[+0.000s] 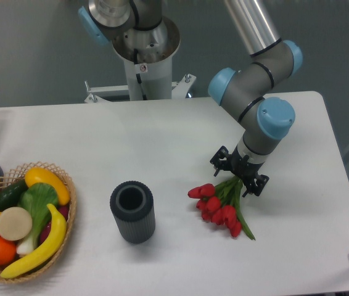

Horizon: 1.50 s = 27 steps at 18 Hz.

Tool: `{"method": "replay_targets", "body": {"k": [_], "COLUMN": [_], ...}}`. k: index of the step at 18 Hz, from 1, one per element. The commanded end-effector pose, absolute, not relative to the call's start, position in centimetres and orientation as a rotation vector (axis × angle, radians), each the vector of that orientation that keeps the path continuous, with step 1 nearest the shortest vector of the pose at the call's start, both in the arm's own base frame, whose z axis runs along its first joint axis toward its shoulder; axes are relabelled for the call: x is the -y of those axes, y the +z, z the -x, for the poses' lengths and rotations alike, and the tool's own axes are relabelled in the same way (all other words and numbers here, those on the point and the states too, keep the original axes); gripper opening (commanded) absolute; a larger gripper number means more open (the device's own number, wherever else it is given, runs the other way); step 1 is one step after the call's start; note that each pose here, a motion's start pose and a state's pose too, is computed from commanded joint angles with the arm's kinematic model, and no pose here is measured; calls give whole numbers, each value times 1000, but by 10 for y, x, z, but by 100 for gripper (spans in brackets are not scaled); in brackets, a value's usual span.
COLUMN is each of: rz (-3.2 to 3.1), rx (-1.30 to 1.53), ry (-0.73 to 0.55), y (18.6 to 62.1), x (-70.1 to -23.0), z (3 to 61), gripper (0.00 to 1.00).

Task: Pick up the flowers from the table
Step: 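Lower the gripper around the tulip stems and close it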

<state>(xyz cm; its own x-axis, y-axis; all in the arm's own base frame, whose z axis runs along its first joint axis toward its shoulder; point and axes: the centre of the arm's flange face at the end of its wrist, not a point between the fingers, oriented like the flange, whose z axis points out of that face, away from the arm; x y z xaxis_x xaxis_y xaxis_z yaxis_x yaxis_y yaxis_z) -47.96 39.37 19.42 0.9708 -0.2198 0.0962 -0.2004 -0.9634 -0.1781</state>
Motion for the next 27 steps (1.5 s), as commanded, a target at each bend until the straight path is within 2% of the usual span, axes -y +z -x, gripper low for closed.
{"method": "replay_targets", "body": {"k": [14,15,20,27], "rz": [2957,2957,2956,2957], "rx": [-309,-309,-312,-277], "ry": [-185,-187,-185,-172], "y": [183,183,183,190], "x": [-393,-393,-394,-395], "z": [478,478,478,480], "gripper": [100,98,72,54]}}
